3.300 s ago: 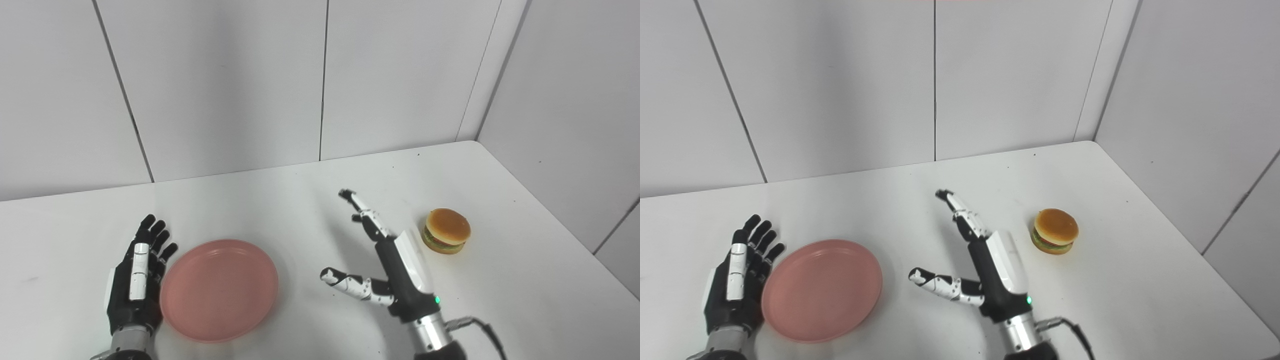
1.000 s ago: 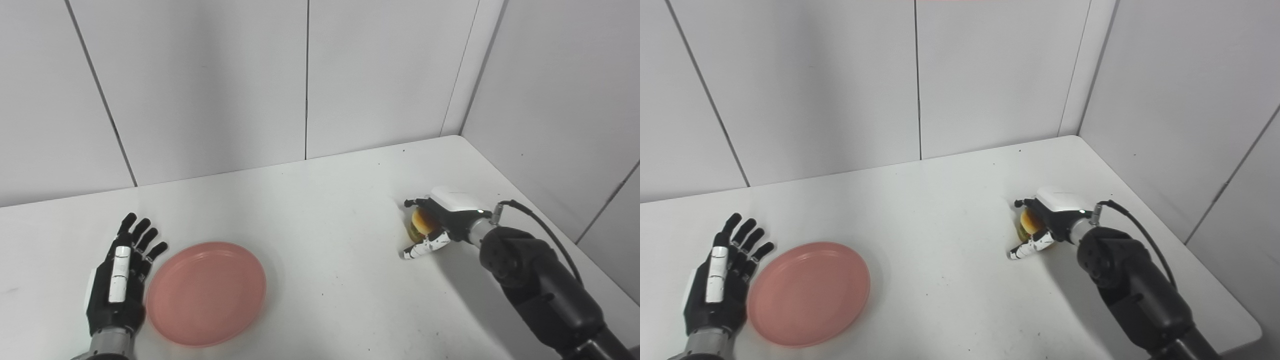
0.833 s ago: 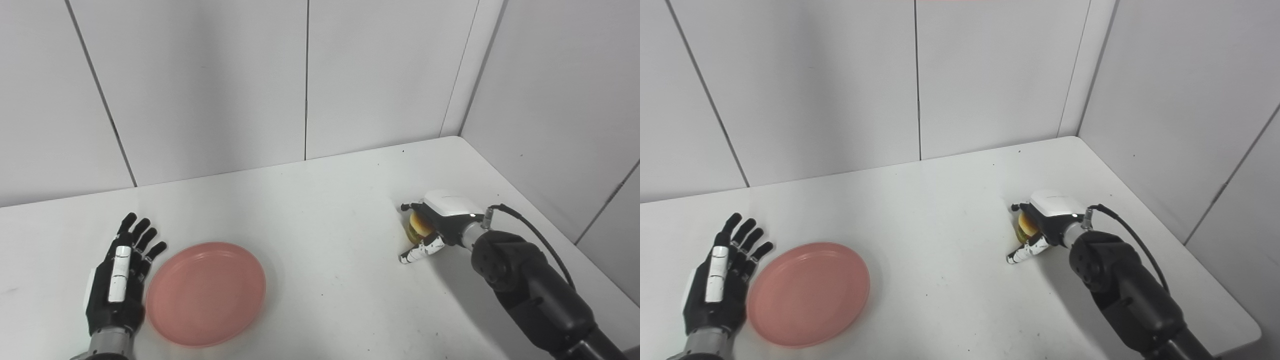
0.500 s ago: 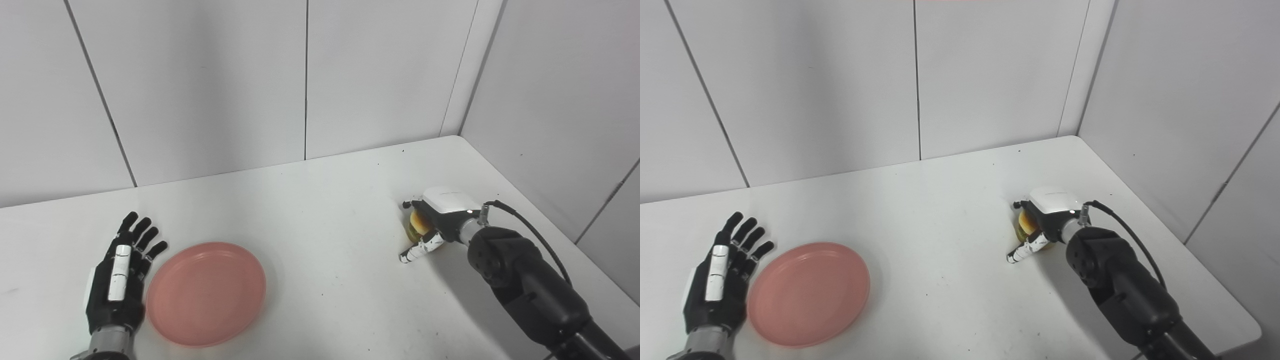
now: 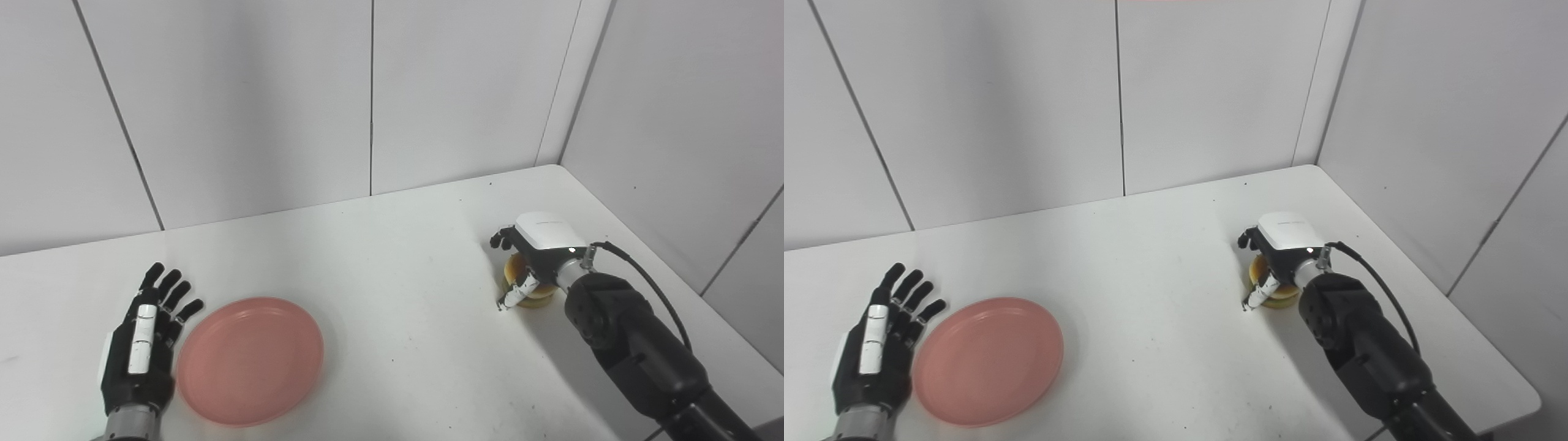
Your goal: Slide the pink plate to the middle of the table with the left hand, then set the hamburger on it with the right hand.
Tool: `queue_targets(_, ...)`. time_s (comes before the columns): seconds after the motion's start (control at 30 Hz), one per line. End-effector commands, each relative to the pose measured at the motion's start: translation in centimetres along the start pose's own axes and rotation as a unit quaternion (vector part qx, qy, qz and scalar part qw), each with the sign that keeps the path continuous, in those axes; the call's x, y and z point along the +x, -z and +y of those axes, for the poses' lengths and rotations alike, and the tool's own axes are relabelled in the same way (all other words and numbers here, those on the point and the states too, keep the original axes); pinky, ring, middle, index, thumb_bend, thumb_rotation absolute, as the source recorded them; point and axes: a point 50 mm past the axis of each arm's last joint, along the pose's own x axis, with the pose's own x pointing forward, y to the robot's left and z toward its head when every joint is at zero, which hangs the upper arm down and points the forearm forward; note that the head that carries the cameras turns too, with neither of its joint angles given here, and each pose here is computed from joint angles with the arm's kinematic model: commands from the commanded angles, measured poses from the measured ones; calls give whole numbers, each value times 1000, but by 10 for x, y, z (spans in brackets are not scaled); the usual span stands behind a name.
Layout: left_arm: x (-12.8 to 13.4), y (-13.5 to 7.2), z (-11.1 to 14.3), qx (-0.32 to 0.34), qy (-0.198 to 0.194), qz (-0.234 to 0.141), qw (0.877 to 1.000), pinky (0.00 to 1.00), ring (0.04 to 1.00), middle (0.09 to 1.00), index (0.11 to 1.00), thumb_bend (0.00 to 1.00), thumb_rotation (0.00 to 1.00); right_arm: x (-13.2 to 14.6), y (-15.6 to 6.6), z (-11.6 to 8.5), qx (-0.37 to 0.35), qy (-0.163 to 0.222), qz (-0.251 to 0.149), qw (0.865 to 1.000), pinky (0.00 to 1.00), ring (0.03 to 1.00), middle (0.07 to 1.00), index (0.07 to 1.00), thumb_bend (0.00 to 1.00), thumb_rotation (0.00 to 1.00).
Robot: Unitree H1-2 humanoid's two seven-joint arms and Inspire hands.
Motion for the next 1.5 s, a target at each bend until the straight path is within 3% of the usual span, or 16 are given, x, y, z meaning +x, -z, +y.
queue_targets(0.0, -26, 37, 14, -15, -31, 91, 995, 740, 877, 886, 872, 840, 677, 0, 5, 12, -15, -5, 19, 1000, 332, 457, 622, 665, 522, 0)
queue_targets(0.03, -26, 38, 14, -17, -31, 92, 995, 749, 880, 887, 866, 842, 674, 0, 5, 13, -15, -1, 19, 1000, 299, 452, 534, 655, 529, 0)
queue_targets(0.1, -27, 38, 14, -16, -31, 96, 995, 744, 873, 879, 859, 839, 676, 0, 5, 15, -7, 6, 21, 1000, 293, 452, 510, 649, 530, 0)
queue_targets(0.3, -28, 43, 16, -17, -22, 102, 994, 763, 878, 897, 853, 822, 675, -2, 8, 18, 27, 70, 4, 997, 320, 415, 537, 611, 523, 0)
queue_targets(0.37, -27, 44, 16, -16, -19, 104, 994, 749, 870, 891, 855, 834, 671, -2, 10, 17, 28, 88, -8, 996, 306, 381, 491, 576, 511, 0)
queue_targets(0.7, -27, 45, 15, -6, -12, 106, 994, 709, 860, 872, 858, 862, 676, -3, 9, 8, 23, 95, -27, 995, 311, 378, 485, 554, 509, 0)
queue_targets(0.87, -29, 44, 8, -7, -11, 107, 994, 713, 858, 881, 860, 844, 672, -10, -3, -13, 36, 125, -61, 990, 256, 351, 470, 558, 507, 0)
queue_targets(1.0, -28, 47, 4, 1, -11, 107, 994, 703, 855, 878, 867, 804, 698, -28, -28, -37, 54, 169, -117, 977, 321, 367, 470, 564, 507, 0)
queue_targets(1.13, -28, 46, -3, 4, -10, 106, 994, 699, 860, 878, 874, 821, 708, -42, -52, -55, 68, 205, -165, 962, 321, 375, 472, 565, 506, 0)
queue_targets(1.3, -28, 44, -16, -3, -5, 104, 995, 738, 877, 902, 912, 820, 714, -51, -75, -76, 72, 230, -203, 949, 307, 376, 472, 566, 506, 0)
queue_targets(1.47, -27, 45, -31, -4, -7, 102, 995, 715, 852, 876, 888, 822, 700, -53, -85, -87, 88, 240, -233, 938, 295, 374, 476, 562, 506, 0)
